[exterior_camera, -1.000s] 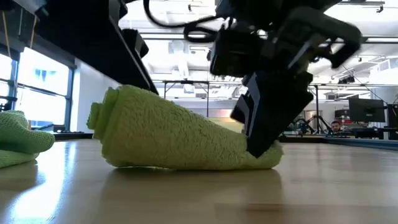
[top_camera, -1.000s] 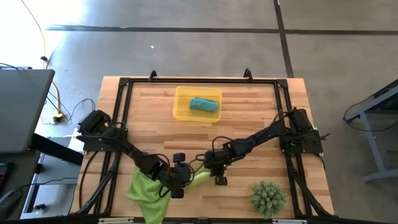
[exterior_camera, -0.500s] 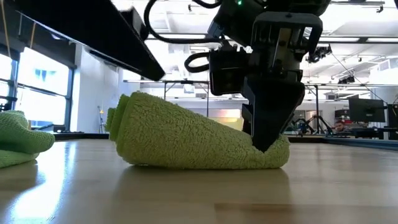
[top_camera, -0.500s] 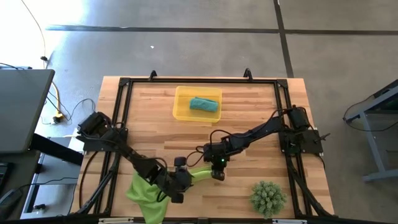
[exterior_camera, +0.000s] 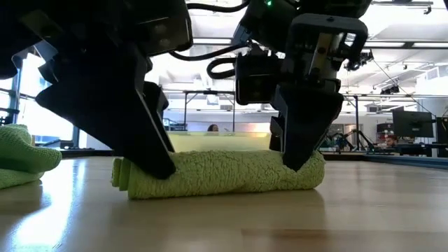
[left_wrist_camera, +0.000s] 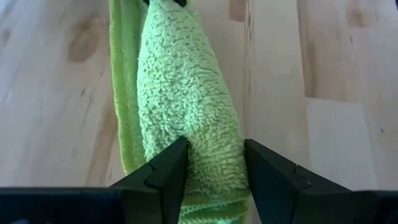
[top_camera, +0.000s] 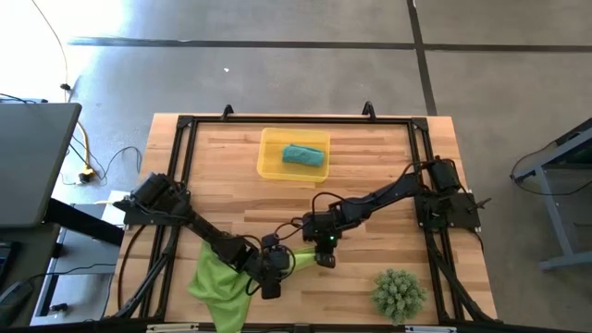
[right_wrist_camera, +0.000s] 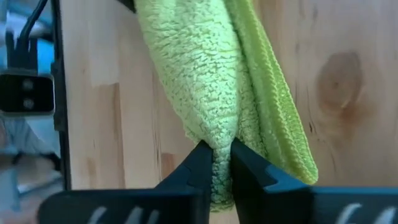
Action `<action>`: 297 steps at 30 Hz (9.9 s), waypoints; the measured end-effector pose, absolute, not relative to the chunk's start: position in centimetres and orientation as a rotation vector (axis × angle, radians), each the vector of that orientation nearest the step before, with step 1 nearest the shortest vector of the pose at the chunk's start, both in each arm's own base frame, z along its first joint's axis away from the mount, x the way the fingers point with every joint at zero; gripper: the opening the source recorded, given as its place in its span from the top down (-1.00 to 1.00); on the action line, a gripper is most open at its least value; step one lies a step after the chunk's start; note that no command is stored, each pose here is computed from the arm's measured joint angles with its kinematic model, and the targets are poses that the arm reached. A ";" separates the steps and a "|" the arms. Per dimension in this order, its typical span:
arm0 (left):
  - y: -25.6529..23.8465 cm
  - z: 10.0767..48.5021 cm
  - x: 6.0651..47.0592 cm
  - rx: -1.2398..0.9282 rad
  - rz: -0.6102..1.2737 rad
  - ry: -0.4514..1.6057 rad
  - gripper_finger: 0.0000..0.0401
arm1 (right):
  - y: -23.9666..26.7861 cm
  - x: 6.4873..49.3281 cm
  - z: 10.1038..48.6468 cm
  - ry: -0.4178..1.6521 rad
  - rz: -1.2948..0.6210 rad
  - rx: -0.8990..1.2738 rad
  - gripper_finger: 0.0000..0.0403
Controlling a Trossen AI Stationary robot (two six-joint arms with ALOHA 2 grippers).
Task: Roll microfiber towels into tight, uniform cylinder then place into a basket
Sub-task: Roll the light green microfiber towel, then put the rolled light green microfiber towel into the bin, then roll the green microfiber towel
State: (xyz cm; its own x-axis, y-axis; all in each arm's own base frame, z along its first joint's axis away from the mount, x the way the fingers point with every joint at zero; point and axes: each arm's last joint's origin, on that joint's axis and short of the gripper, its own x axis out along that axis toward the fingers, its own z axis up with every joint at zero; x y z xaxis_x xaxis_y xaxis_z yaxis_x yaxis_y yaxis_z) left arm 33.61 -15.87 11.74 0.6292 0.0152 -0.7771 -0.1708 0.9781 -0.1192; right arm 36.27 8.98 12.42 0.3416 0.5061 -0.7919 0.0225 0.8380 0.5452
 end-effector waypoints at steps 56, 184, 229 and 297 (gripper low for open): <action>-15.1 16.0 32.6 -0.205 -0.015 0.880 0.27 | 13.8 35.8 12.0 0.969 0.169 -0.074 0.40; -9.3 29.8 23.5 -0.064 0.254 0.650 0.27 | -8.4 35.4 23.8 0.636 -0.129 -0.239 0.94; -2.7 28.5 23.6 0.016 0.482 0.868 0.27 | -15.8 37.7 16.1 0.800 -0.115 -0.055 0.01; -13.0 11.1 31.1 -0.125 0.263 0.848 0.27 | 21.8 32.7 22.2 1.268 0.200 -0.042 0.00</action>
